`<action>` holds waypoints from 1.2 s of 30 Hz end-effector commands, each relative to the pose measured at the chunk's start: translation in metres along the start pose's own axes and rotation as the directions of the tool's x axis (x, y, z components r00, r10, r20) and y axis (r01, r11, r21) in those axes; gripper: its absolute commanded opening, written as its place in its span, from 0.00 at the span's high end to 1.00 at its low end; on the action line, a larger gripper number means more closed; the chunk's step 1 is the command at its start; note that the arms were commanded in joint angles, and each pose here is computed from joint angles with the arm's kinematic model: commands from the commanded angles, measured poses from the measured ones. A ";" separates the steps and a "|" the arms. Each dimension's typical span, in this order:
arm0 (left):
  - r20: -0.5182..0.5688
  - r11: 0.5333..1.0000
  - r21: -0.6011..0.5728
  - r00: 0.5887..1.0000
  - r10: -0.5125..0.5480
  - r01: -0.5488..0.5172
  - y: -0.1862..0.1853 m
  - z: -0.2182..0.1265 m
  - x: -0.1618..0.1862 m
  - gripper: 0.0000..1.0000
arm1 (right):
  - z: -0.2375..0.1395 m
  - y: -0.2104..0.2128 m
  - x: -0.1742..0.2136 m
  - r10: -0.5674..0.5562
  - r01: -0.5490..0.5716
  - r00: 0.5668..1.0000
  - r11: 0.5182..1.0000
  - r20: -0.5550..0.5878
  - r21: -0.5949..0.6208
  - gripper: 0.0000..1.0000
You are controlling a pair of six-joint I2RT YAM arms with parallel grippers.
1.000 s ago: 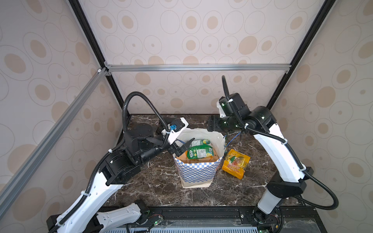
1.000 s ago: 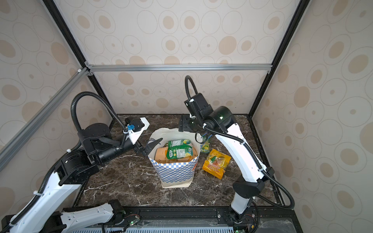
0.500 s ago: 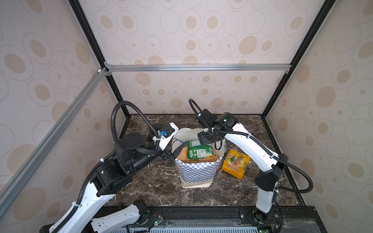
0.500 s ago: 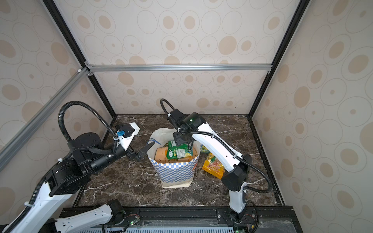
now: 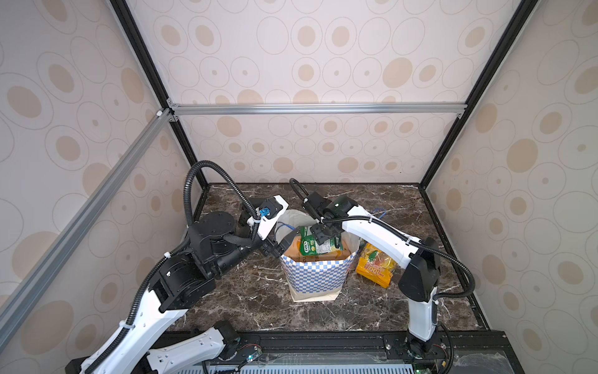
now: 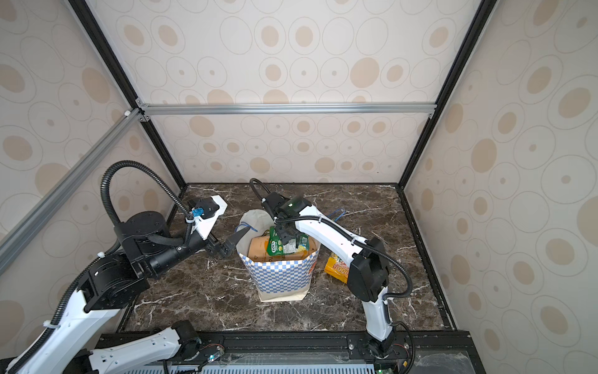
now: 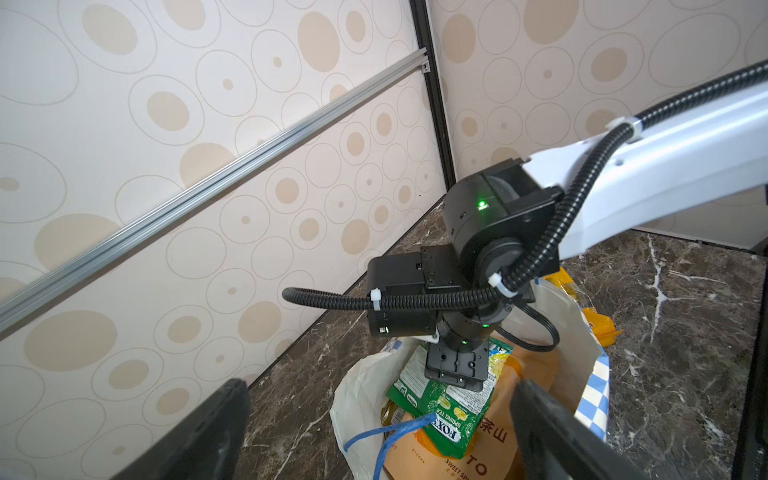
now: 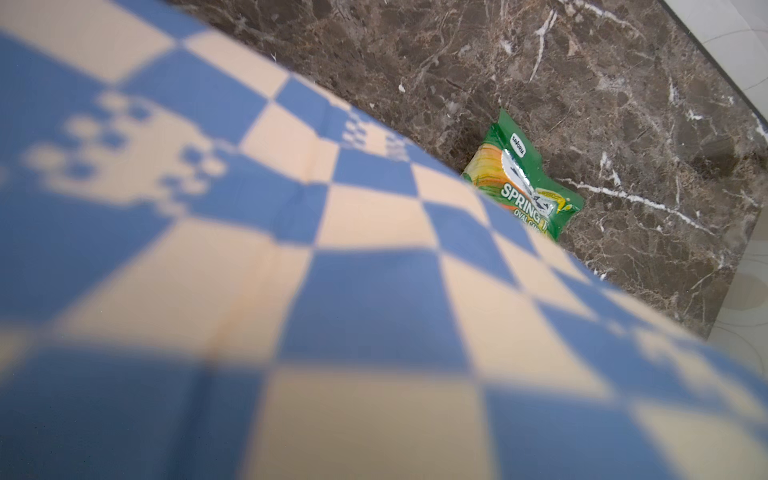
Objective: Take the snacks out of the paper bag
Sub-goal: 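Grasp the second green Fox's candy bag inside the bag with the right gripper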
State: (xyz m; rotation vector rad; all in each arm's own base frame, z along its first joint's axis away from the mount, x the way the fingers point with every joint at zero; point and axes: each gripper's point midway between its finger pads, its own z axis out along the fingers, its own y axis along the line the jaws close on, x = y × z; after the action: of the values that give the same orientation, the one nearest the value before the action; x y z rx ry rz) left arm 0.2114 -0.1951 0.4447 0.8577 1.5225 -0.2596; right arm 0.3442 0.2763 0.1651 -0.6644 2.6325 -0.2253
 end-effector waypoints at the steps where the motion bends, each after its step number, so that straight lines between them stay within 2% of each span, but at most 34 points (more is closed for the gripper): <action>1: 0.016 1.000 -0.008 1.000 -0.010 0.010 0.001 -0.001 -0.005 0.02 | 0.018 0.007 0.005 -0.043 0.044 0.999 0.999 -0.022 0.015 0.34; 4: 0.006 1.000 -0.007 1.000 -0.006 0.006 0.001 0.000 -0.004 0.02 | 0.026 0.014 0.011 -0.035 0.035 0.998 0.999 -0.050 -0.009 0.43; 8: 0.008 1.000 -0.010 1.000 -0.004 0.004 0.002 -0.001 -0.005 0.02 | 0.028 0.015 0.016 -0.011 0.010 0.998 1.000 -0.055 -0.017 0.60; 14: 0.012 1.000 -0.003 1.000 -0.004 0.004 0.001 0.000 -0.006 0.02 | 0.009 0.006 0.008 0.003 -0.003 1.000 1.000 0.001 -0.007 0.89; 17: 0.022 1.000 -0.002 1.000 -0.006 0.006 0.001 0.000 -0.008 0.02 | -0.006 0.000 -0.001 0.016 -0.016 0.999 1.000 0.048 -0.010 0.99; 26: 0.037 1.000 0.005 0.999 -0.015 0.015 -0.001 0.000 -0.009 0.02 | -0.057 -0.015 -0.023 0.104 -0.095 0.975 0.994 0.196 -0.054 1.00; 36: 0.051 1.000 0.025 0.998 -0.020 0.019 -0.004 0.001 -0.011 0.02 | -0.106 -0.031 -0.042 0.205 -0.175 0.921 0.978 0.332 -0.117 1.00</action>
State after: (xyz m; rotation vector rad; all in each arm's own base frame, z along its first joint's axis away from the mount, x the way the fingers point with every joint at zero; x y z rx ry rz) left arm 0.2133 -0.2000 0.4440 0.8544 1.5202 -0.2787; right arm 0.3410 0.2728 0.2464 -0.5031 2.4474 -0.0130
